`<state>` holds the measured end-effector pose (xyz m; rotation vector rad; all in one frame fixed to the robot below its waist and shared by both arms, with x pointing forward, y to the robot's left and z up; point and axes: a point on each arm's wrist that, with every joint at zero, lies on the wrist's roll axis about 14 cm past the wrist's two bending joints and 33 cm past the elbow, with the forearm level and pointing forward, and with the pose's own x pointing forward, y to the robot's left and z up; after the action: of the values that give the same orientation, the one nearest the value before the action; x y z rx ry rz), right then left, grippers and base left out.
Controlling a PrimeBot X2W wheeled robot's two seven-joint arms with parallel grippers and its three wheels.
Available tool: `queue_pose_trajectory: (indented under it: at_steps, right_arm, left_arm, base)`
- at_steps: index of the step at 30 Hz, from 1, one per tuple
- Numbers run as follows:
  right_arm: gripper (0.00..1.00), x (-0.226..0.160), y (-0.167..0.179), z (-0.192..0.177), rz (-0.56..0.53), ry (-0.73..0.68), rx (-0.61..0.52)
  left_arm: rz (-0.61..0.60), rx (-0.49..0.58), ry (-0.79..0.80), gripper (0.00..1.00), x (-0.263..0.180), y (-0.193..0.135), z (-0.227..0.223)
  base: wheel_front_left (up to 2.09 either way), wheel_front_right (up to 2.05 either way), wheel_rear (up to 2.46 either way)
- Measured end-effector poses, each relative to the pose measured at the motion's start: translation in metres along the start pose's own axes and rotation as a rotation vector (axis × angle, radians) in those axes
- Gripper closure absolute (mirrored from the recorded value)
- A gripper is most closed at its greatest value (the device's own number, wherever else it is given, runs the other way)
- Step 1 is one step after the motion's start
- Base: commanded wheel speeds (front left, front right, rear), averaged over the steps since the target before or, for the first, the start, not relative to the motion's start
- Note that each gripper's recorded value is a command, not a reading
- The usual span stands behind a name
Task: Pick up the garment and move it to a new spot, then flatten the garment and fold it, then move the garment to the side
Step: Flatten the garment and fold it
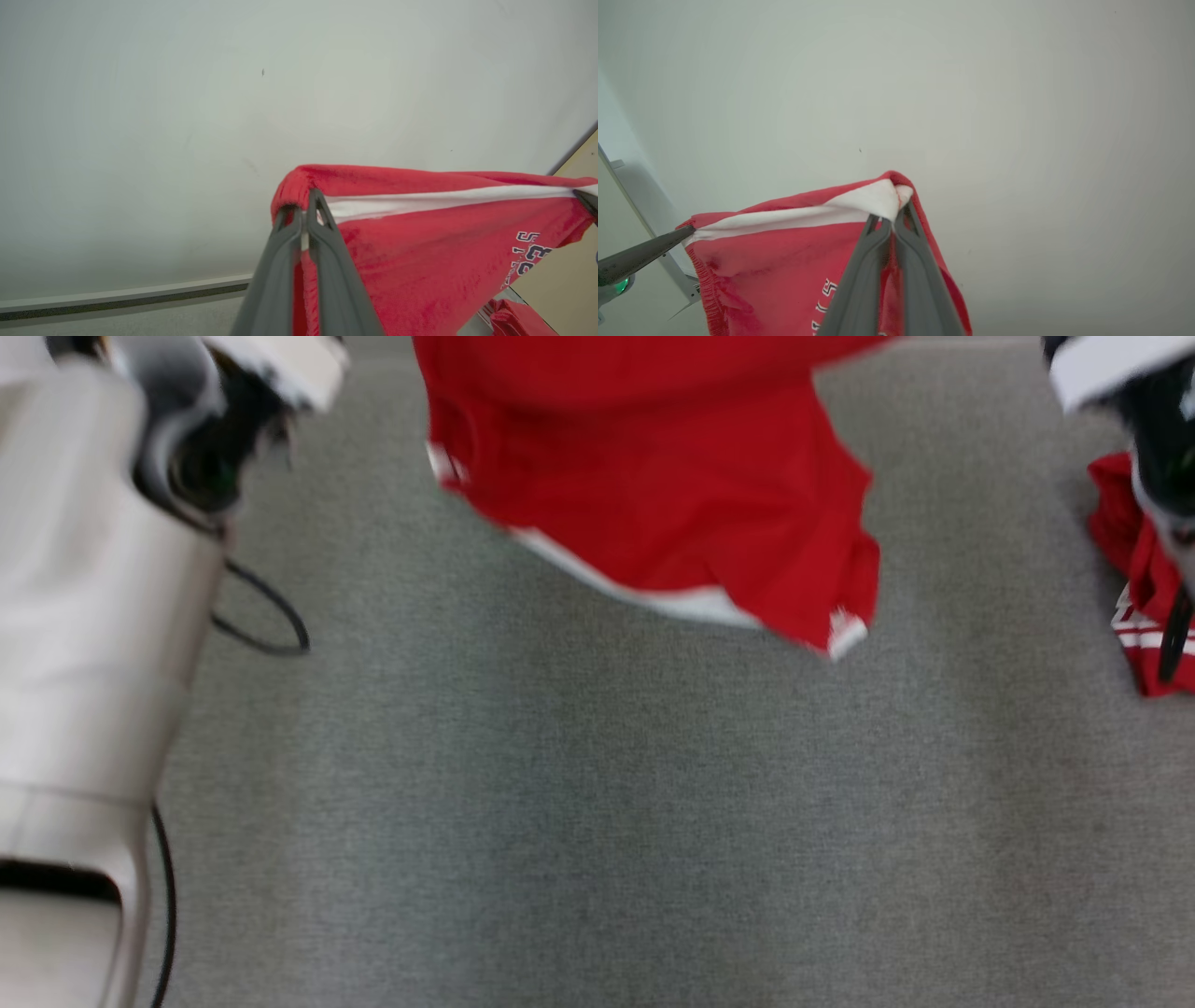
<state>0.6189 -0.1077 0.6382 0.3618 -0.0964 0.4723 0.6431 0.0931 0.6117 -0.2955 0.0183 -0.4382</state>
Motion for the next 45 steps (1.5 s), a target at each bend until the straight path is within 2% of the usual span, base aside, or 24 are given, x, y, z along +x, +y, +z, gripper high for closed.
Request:
queue_pose_trajectory:
  at_steps: [7, 12, 19, 24, 30, 45]
  right_arm:
    - [1.0, 0.033, -0.01, 0.033, -0.003, -0.116, -0.088]
    - [1.0, 0.037, 0.001, 0.068, 0.021, -0.186, -0.145]
    - [1.0, 0.033, 0.014, 0.081, 0.04, -0.204, -0.157]
    - [1.0, 0.014, 0.013, 0.047, 0.027, -0.112, -0.144]
    - [1.0, -0.025, 0.018, 0.002, 0.03, 0.029, -0.128]
    - [1.0, -0.168, 0.044, -0.088, 0.062, 0.422, -0.028]
  left_arm:
    - [0.004, -0.012, -0.105, 1.0, 0.039, 0.006, 0.029]
    - [0.021, -0.001, -0.142, 1.0, 0.043, 0.009, 0.054]
    - [0.022, -0.016, -0.178, 1.0, 0.038, 0.006, 0.071]
    - [0.014, 0.015, -0.111, 1.0, 0.025, -0.002, 0.05]
    - [-0.03, 0.085, 0.081, 1.0, -0.007, -0.019, -0.006]
    - [-0.127, -0.005, 0.485, 1.0, -0.145, -0.055, -0.098]
  base:
    - [0.0, 0.0, 0.0]
    - [0.0, 0.0, 0.0]
    - [0.0, 0.0, 0.0]
    - [0.0, 0.0, 0.0]
    - [0.0, 0.0, 0.0]
    - [0.0, 0.0, 0.0]
